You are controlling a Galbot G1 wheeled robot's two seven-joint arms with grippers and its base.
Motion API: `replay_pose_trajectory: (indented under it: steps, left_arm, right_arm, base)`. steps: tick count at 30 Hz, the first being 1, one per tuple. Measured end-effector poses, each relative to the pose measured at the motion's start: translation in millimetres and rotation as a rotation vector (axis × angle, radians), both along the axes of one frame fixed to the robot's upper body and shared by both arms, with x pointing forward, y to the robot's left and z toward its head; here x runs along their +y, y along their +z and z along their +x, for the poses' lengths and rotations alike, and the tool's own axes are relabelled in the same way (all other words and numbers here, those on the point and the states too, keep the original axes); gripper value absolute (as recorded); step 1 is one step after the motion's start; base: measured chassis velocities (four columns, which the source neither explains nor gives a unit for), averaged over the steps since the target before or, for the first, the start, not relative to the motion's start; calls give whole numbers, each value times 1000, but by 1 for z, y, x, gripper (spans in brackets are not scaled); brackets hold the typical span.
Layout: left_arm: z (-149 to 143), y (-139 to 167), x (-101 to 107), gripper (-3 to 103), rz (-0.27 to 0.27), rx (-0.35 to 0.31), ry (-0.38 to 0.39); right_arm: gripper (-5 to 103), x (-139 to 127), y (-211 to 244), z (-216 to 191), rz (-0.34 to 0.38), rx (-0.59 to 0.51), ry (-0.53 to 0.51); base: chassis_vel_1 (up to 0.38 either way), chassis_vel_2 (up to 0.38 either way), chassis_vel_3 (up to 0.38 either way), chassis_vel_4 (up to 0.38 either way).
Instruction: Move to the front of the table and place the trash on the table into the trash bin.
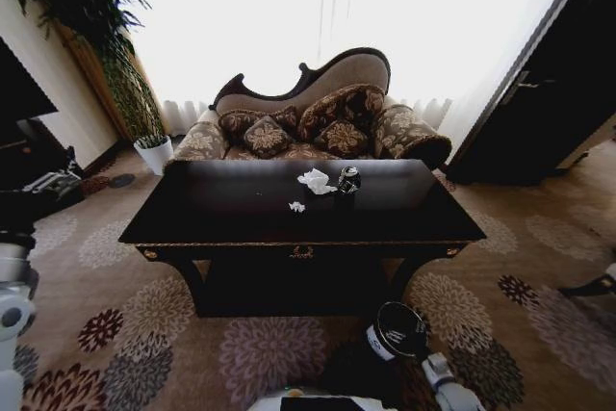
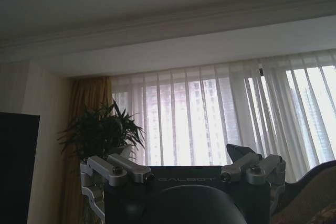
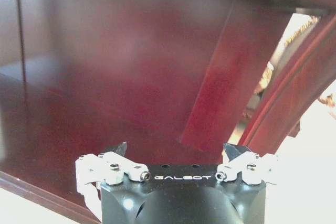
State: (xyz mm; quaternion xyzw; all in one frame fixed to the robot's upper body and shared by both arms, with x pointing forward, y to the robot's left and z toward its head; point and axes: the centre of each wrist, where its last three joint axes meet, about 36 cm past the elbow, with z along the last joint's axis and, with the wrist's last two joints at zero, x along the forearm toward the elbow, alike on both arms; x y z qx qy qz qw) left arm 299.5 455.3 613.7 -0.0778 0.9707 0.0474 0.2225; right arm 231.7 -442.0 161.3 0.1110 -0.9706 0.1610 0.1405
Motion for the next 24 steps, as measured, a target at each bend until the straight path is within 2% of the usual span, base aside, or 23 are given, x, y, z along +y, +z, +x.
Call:
replay_pose_trajectory:
  steps: [1, 2, 4, 10, 13, 14, 15, 18, 19, 21, 24]
  left_arm:
    - [1, -1, 1, 100, -2, 4, 0]
    - [3, -1, 0, 100, -4, 7, -5]
    - [5, -1, -1, 100, -5, 8, -8]
    - [4, -1, -3, 100, -7, 9, -13]
    - [4, -1, -3, 100, -6, 9, -11]
    - [3, 0, -2, 100, -7, 8, -9]
    - [3, 0, -2, 100, -7, 8, -9]
    - [-2, 0, -2, 100, -8, 8, 0]
    - [-2, 0, -2, 100, -8, 8, 0]
    - [-3, -1, -2, 100, -11, 8, 3]
    - [-3, -2, -3, 100, -13, 12, 7]
  right_arm:
    - [100, 0, 17, 0, 1, -35, 27]
    - [100, -1, 53, 6, -22, -134, 77]
    - [100, 2, 75, 8, -29, -196, 87]
    - [100, 11, 120, 11, -11, -295, 50]
    - [100, -8, 143, 11, -39, -338, 36]
    - [100, -10, 146, 10, -9, -345, 20]
    - [100, -10, 146, 10, -9, -345, 20]
    - [100, -3, 163, 11, 164, -364, -62]
    - [100, -3, 163, 11, 164, -364, -62]
    - [100, 9, 184, 21, 264, -400, -97]
    - [100, 18, 210, 33, 329, -450, -133]
  base:
    - [0, 0, 0, 0]
    - [0, 0, 0, 0]
    - [0, 0, 0, 0]
    - [0, 0, 0, 0]
    - [0, 0, 0, 0]
    - [0, 0, 0, 0]
    - [0, 0, 0, 0]
    - [0, 0, 0, 0]
    - [0, 0, 0, 0]
    - [0, 0, 0, 0]
    - [0, 0, 0, 0]
